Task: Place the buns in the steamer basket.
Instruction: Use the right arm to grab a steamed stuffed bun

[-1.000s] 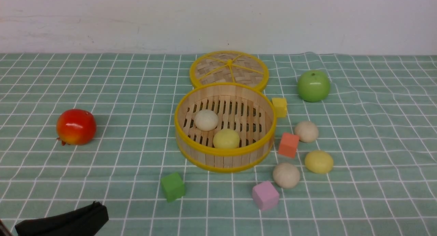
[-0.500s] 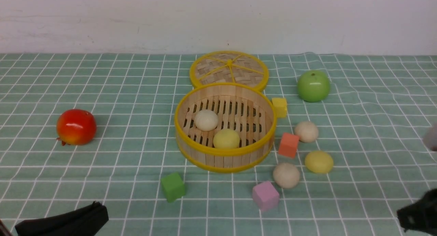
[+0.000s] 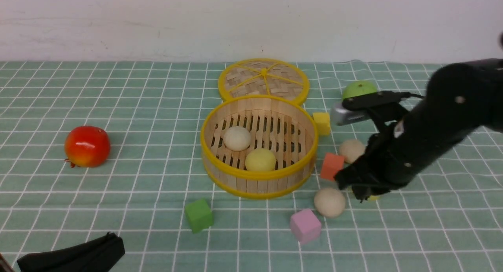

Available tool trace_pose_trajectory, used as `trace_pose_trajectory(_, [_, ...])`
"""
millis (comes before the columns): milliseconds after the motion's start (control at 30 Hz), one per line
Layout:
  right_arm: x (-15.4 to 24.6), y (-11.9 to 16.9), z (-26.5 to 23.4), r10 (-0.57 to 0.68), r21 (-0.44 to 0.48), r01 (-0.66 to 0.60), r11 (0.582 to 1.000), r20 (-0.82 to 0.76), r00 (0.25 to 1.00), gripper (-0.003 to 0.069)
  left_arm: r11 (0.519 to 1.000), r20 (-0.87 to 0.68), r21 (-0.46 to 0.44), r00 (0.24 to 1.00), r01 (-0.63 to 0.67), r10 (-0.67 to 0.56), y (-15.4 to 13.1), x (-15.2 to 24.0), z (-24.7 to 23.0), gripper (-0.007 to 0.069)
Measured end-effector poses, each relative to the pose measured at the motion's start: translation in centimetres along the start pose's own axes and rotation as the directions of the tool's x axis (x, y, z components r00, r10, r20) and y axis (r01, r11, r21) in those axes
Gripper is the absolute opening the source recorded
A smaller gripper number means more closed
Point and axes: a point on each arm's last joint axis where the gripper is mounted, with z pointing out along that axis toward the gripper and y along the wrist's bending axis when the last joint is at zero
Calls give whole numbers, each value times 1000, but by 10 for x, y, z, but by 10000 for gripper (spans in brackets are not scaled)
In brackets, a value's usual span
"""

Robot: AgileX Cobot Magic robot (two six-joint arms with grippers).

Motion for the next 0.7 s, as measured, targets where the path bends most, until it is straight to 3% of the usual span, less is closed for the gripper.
trace_pose_trajectory(67, [-5, -1, 12, 9, 3, -8, 1000, -9, 1000, 116, 1000, 0, 0, 1000, 0, 0, 0, 0, 0, -13])
trace_pose_trajectory(167, [-16, -3, 35, 17, 8, -17, 1000, 2, 1000, 223, 1000, 0, 0, 1000, 0, 0, 0, 0, 0, -11])
trace_pose_trajectory(333, [-20, -4, 47, 26, 7, -26, 1000, 31, 999, 308, 1000, 0, 0, 1000, 0, 0, 0, 0, 0, -10])
trace_pose_trajectory(700, [-21, 5, 53, 3, -1, -3, 1000, 53, 999, 304, 1000, 0, 0, 1000, 0, 0, 0, 0, 0, -1])
